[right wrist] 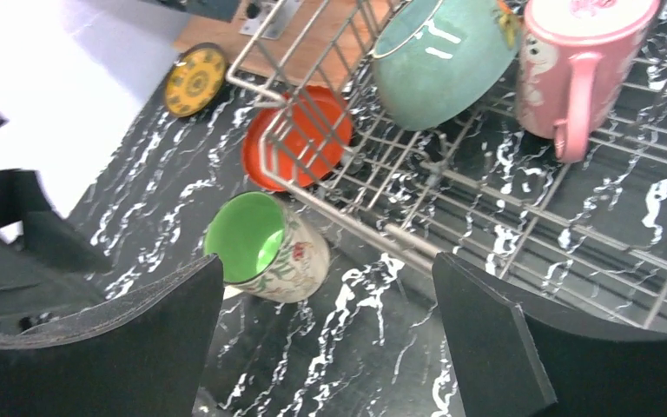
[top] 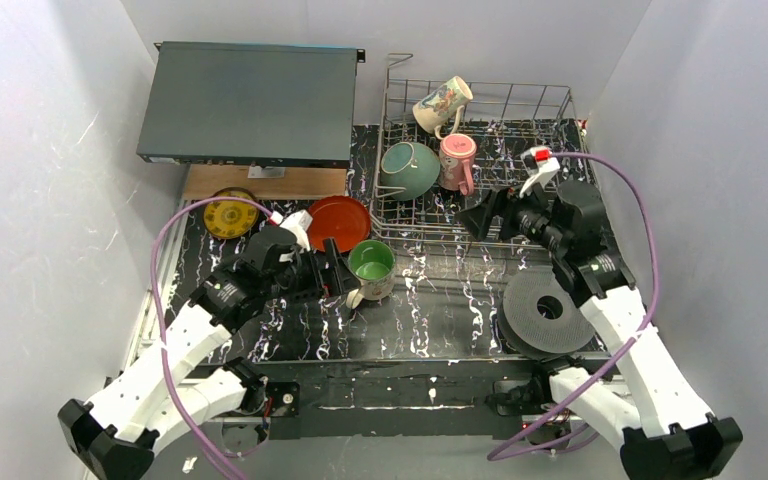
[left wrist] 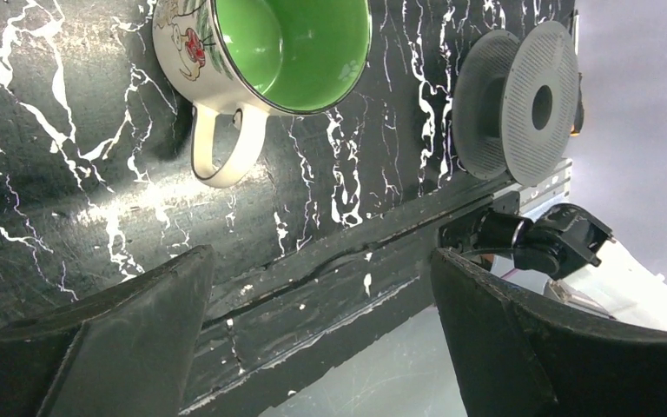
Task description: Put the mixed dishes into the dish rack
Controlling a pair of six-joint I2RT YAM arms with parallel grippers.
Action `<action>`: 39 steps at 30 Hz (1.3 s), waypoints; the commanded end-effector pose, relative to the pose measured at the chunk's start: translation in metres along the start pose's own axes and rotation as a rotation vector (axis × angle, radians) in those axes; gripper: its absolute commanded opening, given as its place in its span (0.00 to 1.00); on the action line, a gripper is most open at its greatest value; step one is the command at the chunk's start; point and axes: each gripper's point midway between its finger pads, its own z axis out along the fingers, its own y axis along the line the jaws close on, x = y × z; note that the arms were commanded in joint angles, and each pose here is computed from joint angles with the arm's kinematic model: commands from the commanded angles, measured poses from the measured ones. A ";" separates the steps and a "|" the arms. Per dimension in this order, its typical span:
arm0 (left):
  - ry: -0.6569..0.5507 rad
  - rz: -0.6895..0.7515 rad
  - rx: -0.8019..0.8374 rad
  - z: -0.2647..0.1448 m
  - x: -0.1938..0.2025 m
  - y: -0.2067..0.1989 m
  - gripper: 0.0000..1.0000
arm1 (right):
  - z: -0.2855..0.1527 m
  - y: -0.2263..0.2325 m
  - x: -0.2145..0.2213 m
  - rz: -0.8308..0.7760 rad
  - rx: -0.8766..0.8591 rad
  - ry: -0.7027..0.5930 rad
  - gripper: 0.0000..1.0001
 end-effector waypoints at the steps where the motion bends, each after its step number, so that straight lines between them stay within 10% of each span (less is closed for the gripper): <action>1: -0.018 0.006 -0.019 0.015 -0.006 0.004 0.93 | -0.013 0.026 0.002 0.049 -0.123 -0.056 0.98; 20: -0.155 0.098 -0.380 0.082 -0.046 0.051 0.61 | -0.036 0.031 0.028 0.098 -0.126 -0.026 0.98; 39: -0.210 0.102 -0.396 0.100 -0.068 0.035 0.64 | -0.039 0.028 0.031 0.101 -0.101 -0.014 0.98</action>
